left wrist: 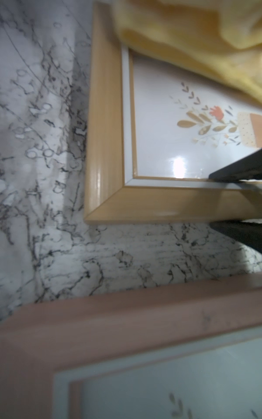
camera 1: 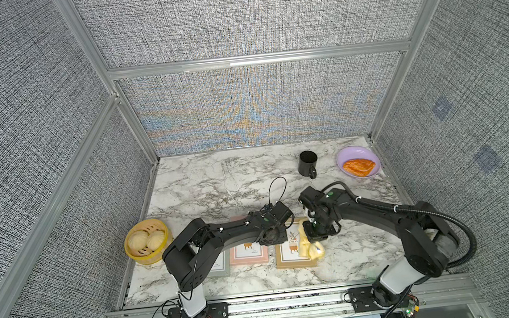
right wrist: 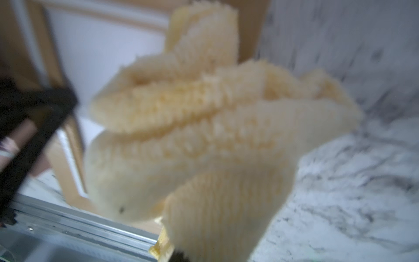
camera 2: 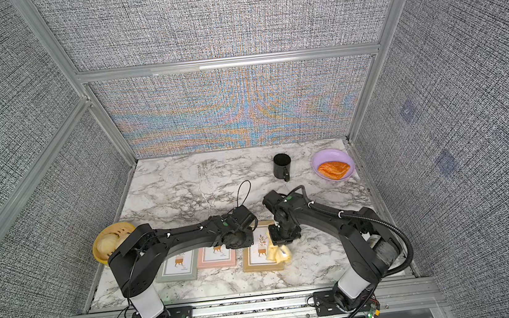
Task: Wipe the picture frame with a cloth
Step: Wipe the dirt from the picture frame.
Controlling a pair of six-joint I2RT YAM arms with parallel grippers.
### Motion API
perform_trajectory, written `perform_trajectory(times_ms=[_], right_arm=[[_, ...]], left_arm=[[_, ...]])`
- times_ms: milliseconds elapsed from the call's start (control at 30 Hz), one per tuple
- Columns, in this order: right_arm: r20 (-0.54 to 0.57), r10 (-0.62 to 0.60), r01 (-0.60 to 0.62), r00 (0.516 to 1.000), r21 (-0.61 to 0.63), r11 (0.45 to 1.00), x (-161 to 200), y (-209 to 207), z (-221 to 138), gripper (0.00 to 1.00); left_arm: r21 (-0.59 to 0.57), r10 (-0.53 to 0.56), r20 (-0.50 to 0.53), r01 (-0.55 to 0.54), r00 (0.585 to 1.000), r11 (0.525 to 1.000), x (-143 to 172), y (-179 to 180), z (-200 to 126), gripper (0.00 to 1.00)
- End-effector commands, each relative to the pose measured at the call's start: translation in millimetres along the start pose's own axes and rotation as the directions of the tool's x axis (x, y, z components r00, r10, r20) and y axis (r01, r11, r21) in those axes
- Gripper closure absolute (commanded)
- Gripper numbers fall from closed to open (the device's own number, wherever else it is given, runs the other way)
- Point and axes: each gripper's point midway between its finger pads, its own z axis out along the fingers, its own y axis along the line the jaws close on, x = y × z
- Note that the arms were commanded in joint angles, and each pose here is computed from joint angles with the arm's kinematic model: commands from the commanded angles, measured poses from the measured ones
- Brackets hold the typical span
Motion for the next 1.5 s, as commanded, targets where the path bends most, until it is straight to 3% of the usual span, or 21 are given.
perform_trajectory(times_ms=[0,133,233,333,567,667,833,1067,1200,1333,1467], right_arm=[[0.043,-0.055,0.054,0.998,0.033,0.998,-34,-6,-7,1.0],[0.035,-0.05,0.049,0.998,0.046,0.998,-68,-14,0,1.0],[0.001,-0.053,0.052,0.999,0.042,0.998,-68,-13,7,1.0],[-0.039,-0.034,0.034,0.999,0.022,0.999,-40,-11,13,1.0],[-0.16,0.037,-0.032,0.986,0.035,0.999,83,-13,30,1.0],[-0.143,0.088,-0.086,0.986,0.023,0.996,100,-17,32,1.0],[-0.079,0.061,-0.059,0.995,0.035,0.998,62,-19,25,1.0],[0.047,0.026,-0.028,0.999,0.039,0.999,-44,-20,9,1.0],[0.07,0.038,-0.041,0.997,0.038,0.998,-83,-24,5,1.0],[0.043,0.042,-0.043,0.998,0.021,0.999,-80,-21,10,1.0],[-0.009,0.062,-0.061,0.998,0.011,0.998,-34,-22,17,1.0]], left_arm=[[-0.021,-0.003,-0.029,0.002,1.0,1.0,7,7,7,0.87],[-0.02,-0.007,-0.028,0.006,1.0,1.0,7,7,6,0.87],[-0.02,-0.007,-0.019,0.007,1.0,1.0,5,7,5,0.87],[-0.021,-0.01,-0.016,0.009,1.0,1.0,4,7,5,0.87],[-0.02,-0.017,-0.005,0.017,1.0,1.0,2,6,5,0.88],[-0.017,-0.017,-0.004,0.017,1.0,1.0,1,5,5,0.88],[-0.014,-0.008,-0.011,0.007,1.0,1.0,0,2,6,0.88],[-0.011,0.001,-0.017,-0.002,1.0,1.0,1,2,6,0.88],[-0.006,-0.003,-0.017,0.003,1.0,1.0,2,2,7,0.88],[-0.001,-0.005,-0.019,0.005,1.0,1.0,2,0,9,0.88],[0.004,-0.013,-0.014,0.013,1.0,1.0,1,0,9,0.88]])
